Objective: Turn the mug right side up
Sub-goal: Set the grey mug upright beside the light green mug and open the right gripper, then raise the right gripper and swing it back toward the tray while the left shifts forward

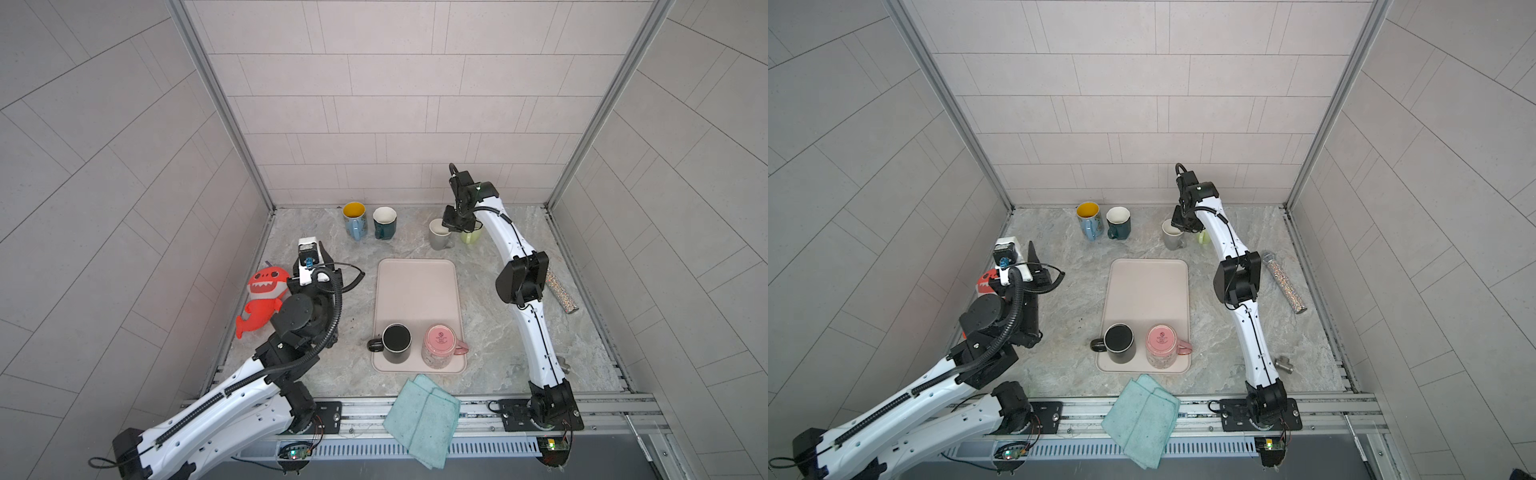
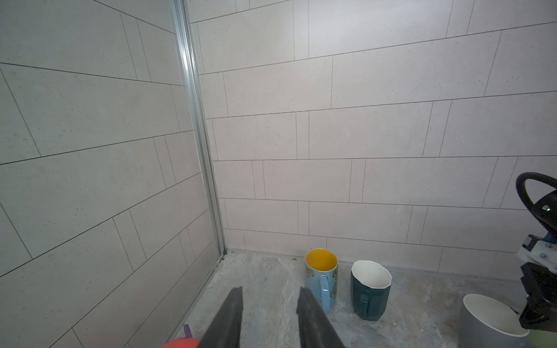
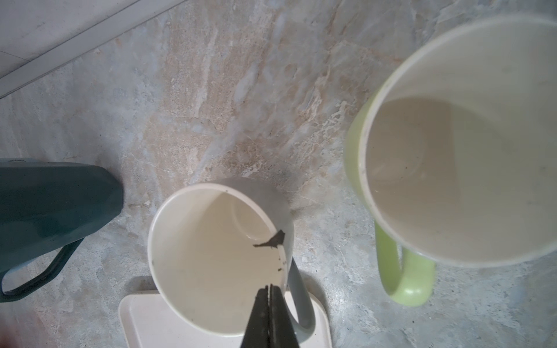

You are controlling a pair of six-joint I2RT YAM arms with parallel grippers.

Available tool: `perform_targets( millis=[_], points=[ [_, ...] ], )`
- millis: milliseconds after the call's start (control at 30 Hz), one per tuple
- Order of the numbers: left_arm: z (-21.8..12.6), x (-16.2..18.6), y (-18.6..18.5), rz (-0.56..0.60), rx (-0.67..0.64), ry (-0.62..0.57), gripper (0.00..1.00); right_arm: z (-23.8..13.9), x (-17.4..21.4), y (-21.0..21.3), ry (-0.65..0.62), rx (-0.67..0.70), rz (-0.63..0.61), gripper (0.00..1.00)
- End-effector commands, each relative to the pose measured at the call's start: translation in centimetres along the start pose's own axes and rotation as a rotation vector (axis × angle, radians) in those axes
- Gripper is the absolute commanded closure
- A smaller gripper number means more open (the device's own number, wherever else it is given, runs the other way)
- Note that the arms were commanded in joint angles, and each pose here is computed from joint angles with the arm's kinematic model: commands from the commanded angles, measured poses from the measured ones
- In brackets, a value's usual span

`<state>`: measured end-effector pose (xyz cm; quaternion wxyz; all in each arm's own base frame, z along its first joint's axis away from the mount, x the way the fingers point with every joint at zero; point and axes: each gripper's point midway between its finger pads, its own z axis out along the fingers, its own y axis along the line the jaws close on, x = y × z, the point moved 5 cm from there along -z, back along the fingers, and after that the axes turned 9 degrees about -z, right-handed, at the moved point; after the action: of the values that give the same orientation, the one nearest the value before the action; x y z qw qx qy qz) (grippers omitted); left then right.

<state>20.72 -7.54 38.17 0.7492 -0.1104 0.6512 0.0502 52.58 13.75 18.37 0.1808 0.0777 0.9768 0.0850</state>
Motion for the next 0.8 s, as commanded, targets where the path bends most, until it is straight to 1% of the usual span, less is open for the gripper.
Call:
perform_targets(
  millis=[0, 133, 267, 367, 467, 533, 600, 667, 767],
  points=[
    [0.0, -0.3, 0.3, -0.008, -0.021, -0.009, 0.65, 0.2, -0.2, -0.2, -0.003, 0.003, 0.016, 1.0],
    [0.0, -0.2, 0.3, -0.005, -0.021, -0.008, 0.65, -0.7, -0.5, 0.0, -0.027, -0.002, 0.009, 1.0],
    [0.0, -0.3, 0.4, -0.012, -0.02, -0.01, 0.65, -2.6, -0.8, 0.4, -0.058, -0.019, 0.004, 1.0],
    [-0.1, -0.5, 0.5, -0.017, -0.021, -0.011, 0.65, -5.4, -0.5, 1.3, -0.081, -0.041, -0.01, 1.0],
    [-0.1, -0.7, 0.6, -0.031, -0.016, -0.012, 0.65, -9.1, 0.4, 2.0, -0.096, -0.08, -0.05, 1.0],
    [-0.2, -0.7, 0.6, -0.038, -0.012, -0.007, 0.65, -11.6, 1.5, 2.1, -0.084, -0.105, -0.073, 1.0],
    [-0.2, -0.9, 0.7, -0.043, -0.009, 0.001, 0.65, -14.1, 2.9, 1.6, -0.084, -0.1, -0.095, 1.0],
    [-0.3, -0.9, 0.8, -0.053, -0.003, 0.008, 0.65, -16.2, 4.5, 1.2, -0.081, -0.098, -0.123, 0.93],
    [-0.4, -1.1, 0.7, -0.056, 0.029, 0.015, 0.65, -18.9, 7.4, 0.4, -0.051, -0.124, -0.154, 0.75]
  ],
)
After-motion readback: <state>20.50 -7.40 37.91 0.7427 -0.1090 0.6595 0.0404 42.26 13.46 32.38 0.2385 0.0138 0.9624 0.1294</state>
